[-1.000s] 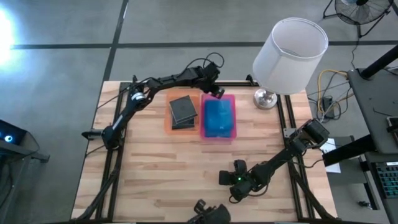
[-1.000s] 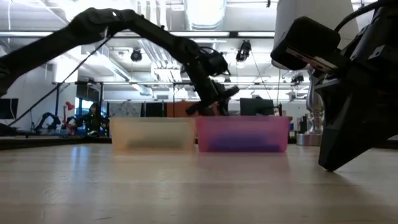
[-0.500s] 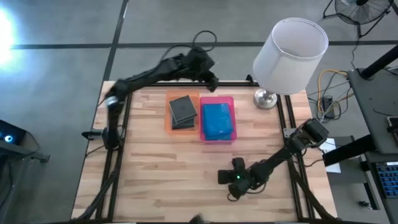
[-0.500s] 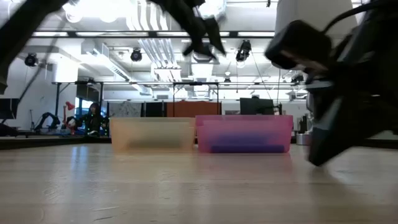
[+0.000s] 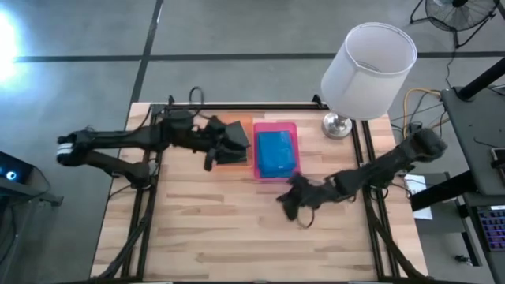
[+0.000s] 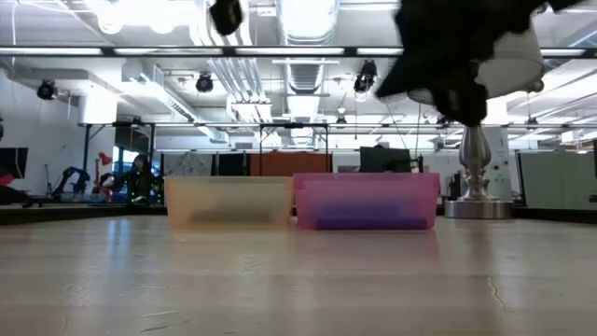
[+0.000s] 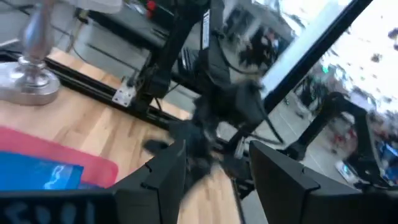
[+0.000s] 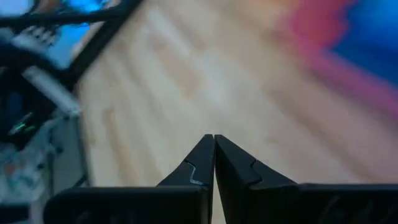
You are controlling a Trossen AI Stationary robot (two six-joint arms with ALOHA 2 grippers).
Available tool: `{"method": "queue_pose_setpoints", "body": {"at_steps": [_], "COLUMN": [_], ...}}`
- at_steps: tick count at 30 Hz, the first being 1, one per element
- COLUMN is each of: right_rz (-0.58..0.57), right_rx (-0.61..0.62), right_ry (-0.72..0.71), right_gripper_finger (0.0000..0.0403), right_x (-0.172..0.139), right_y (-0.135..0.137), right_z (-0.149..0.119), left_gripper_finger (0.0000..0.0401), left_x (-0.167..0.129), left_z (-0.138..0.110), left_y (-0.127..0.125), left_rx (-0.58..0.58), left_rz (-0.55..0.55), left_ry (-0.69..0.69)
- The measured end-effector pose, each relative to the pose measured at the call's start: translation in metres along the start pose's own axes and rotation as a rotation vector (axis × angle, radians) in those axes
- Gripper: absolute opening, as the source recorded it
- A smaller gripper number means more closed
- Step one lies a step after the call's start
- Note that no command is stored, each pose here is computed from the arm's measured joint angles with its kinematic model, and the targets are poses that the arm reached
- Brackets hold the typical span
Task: Pick & place jewel cases by type
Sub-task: Return to Home Position
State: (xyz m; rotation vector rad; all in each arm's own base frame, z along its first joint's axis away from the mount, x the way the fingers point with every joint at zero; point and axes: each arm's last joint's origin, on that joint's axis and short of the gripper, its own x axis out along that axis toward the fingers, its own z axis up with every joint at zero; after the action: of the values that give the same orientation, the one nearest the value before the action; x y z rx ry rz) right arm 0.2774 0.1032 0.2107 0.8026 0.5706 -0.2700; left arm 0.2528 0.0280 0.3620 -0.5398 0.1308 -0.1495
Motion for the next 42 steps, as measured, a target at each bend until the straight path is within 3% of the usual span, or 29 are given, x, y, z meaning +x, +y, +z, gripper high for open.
{"method": "queue_pose_setpoints", "body": {"at_steps": [2, 5, 7, 9, 14, 19, 26, 30, 34, 39, 42], "right_rz": [-0.032, -0.029, -0.013, 0.022, 0.250, 0.319, 0.722, 0.721, 0.630, 0.617, 0.603], "right_rx": [0.054, 0.189, 0.354, 0.410, 0.082, 0.056, 0.034, -0.067, -0.149, -0.165, -0.176], "right_ry": [-0.042, -0.071, -0.113, -0.229, -0.289, -0.376, -0.571, -0.635, -0.634, -0.662, -0.647], "right_gripper_finger": [0.0008, 0.0009, 0.0009, 0.0009, 0.0009, 0.0009, 0.0009, 0.0009, 0.0009, 0.0009, 0.0009], "right_x": [-0.021, -0.061, -0.082, -0.101, -0.127, -0.125, -0.122, -0.131, -0.130, -0.133, -0.132], "right_y": [-0.018, -0.038, -0.049, -0.056, -0.049, -0.071, -0.120, -0.118, -0.120, -0.128, -0.131], "right_z": [0.004, 0.012, 0.014, 0.016, 0.017, 0.007, -0.018, -0.011, -0.009, -0.010, -0.013], "left_gripper_finger": [0.0159, 0.0158, 0.0158, 0.0158, 0.0159, 0.0158, 0.0158, 0.0159, 0.0158, 0.0158, 0.0159], "left_x": [-0.015, -0.038, -0.050, -0.058, -0.078, -0.089, -0.104, -0.109, -0.115, -0.127, -0.128], "left_z": [-0.015, -0.042, -0.057, -0.069, -0.106, -0.142, -0.168, -0.164, -0.156, -0.149, -0.148], "left_y": [0.004, 0.010, 0.004, -0.002, -0.004, 0.012, 0.031, 0.039, 0.045, 0.046, 0.046], "left_rx": [-0.028, -0.263, -0.216, -0.157, -0.074, -0.056, -0.015, 0.010, 0.011, 0.008, -0.092], "left_rz": [0.022, 0.050, -0.036, -0.169, -0.441, -0.479, -0.476, -0.465, -0.541, -0.598, -0.601], "left_ry": [-0.021, 0.013, -0.017, -0.096, -0.322, -0.357, -0.348, -0.334, -0.253, -0.218, -0.212]}}
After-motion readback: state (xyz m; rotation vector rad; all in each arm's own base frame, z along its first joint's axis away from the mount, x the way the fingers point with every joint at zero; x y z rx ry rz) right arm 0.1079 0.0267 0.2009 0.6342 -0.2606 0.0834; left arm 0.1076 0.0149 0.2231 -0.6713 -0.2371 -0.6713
